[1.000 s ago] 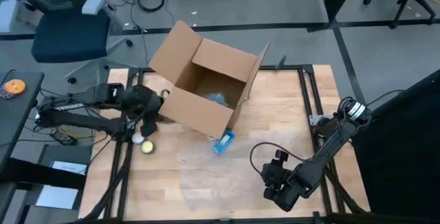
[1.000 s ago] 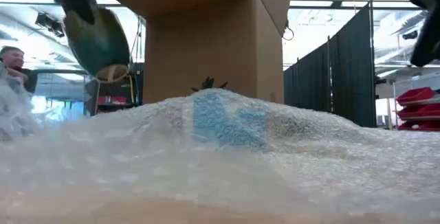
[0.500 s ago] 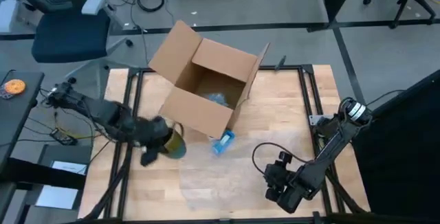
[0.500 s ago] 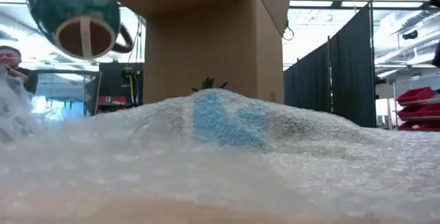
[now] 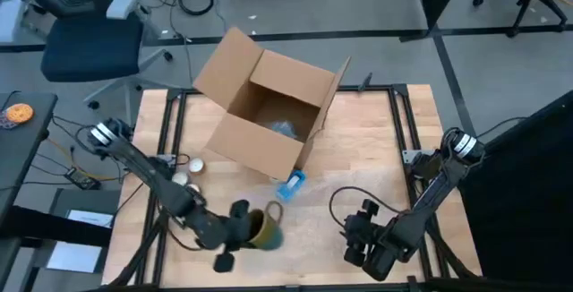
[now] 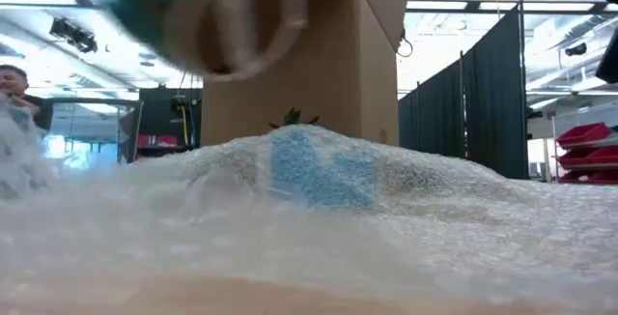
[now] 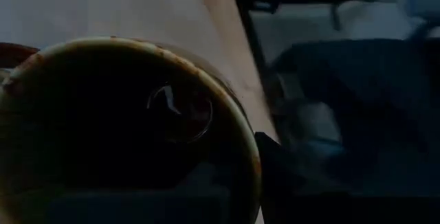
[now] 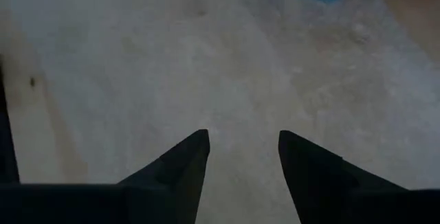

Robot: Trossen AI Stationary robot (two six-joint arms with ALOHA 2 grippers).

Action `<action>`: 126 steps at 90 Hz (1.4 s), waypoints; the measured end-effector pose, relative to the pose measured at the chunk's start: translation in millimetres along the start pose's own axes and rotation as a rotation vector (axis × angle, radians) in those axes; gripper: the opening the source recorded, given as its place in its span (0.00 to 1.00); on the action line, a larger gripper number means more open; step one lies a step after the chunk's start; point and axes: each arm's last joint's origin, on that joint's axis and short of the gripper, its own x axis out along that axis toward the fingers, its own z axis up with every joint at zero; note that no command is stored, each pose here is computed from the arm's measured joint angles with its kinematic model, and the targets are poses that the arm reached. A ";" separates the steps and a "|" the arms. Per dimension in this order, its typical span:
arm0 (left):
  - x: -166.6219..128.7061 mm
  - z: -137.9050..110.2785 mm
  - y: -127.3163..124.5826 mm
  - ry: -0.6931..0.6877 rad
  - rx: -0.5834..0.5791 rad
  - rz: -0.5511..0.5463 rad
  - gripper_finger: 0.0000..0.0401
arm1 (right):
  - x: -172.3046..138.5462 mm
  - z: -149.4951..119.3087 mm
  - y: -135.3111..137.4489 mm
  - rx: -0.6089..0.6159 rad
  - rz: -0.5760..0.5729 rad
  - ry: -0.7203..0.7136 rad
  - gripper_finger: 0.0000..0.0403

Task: Wrap mug
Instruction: Put the brown mug on top of the bubble wrap on the table

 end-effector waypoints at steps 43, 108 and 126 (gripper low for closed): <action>101.3 48.2 2.2 0.311 0.332 0.217 0.03 | 4.8 5.5 -2.0 -0.130 -0.006 0.010 0.40; 118.3 78.9 63.9 0.476 0.593 0.020 0.04 | 20.8 -24.1 3.7 -0.056 0.143 -0.044 0.39; 131.0 66.4 65.9 0.541 0.612 0.036 0.05 | 21.0 -23.7 3.7 -0.074 0.142 -0.049 0.37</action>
